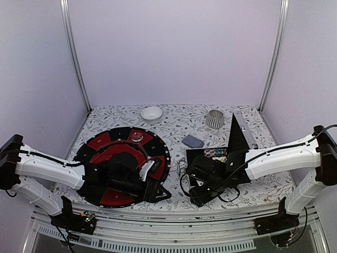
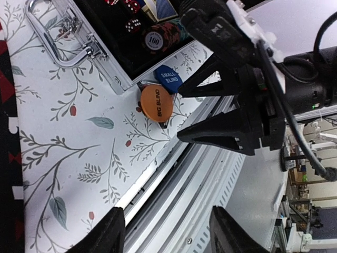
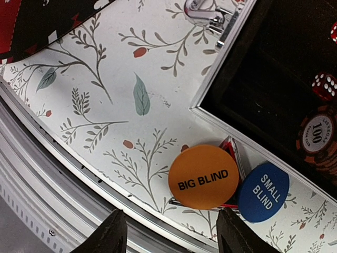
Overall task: Distribute texas hold em gaming equipment
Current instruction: Pick up the big blind button from the center of the board.
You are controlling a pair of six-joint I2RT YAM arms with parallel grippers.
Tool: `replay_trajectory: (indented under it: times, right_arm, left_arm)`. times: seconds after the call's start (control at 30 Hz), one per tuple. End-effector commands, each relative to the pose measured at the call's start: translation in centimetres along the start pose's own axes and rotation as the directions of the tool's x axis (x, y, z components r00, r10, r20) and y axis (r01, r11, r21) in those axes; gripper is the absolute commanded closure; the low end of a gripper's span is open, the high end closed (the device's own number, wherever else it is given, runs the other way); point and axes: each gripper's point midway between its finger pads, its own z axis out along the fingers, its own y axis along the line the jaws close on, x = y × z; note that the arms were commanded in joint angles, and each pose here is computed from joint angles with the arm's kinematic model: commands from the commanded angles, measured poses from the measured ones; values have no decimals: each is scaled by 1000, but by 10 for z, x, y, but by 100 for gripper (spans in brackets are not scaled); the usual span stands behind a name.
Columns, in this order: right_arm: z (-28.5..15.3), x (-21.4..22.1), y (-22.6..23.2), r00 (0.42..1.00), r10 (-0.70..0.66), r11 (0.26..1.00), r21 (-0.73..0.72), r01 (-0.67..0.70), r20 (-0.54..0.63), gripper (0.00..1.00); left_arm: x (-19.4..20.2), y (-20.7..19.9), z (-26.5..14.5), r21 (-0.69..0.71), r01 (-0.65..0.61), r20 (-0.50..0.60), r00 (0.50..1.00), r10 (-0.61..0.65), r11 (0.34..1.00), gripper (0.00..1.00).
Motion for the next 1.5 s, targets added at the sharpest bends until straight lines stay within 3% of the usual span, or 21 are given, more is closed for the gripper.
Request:
replay_trajectory:
  times: [0.0,0.17,0.37,0.67,1.13,1.47]
  right_arm:
    - [1,8,-9,1000,26,1000,17,-27,14,45]
    - [12,11,-17,999,51,998,19,-51,3,53]
    - [13,8,-19,996,85,996,7,-85,30,60]
    - [15,0,-25,986,149,989,-22,-148,79,73]
    - [19,3,-30,983,164,986,-25,-163,81,73]
    - [24,7,-24,983,166,984,-76,-160,75,74]
  left_arm:
    - [5,-4,12,31,53,7,999,-53,998,45]
    - [9,-11,41,79,113,-39,993,-110,991,50]
    - [12,-21,85,114,113,-155,983,-94,987,55]
    - [8,-10,104,143,220,-146,969,-199,965,64]
    - [5,30,125,61,318,-119,944,-309,946,64]
    - [-2,47,130,36,305,-84,950,-301,952,62]
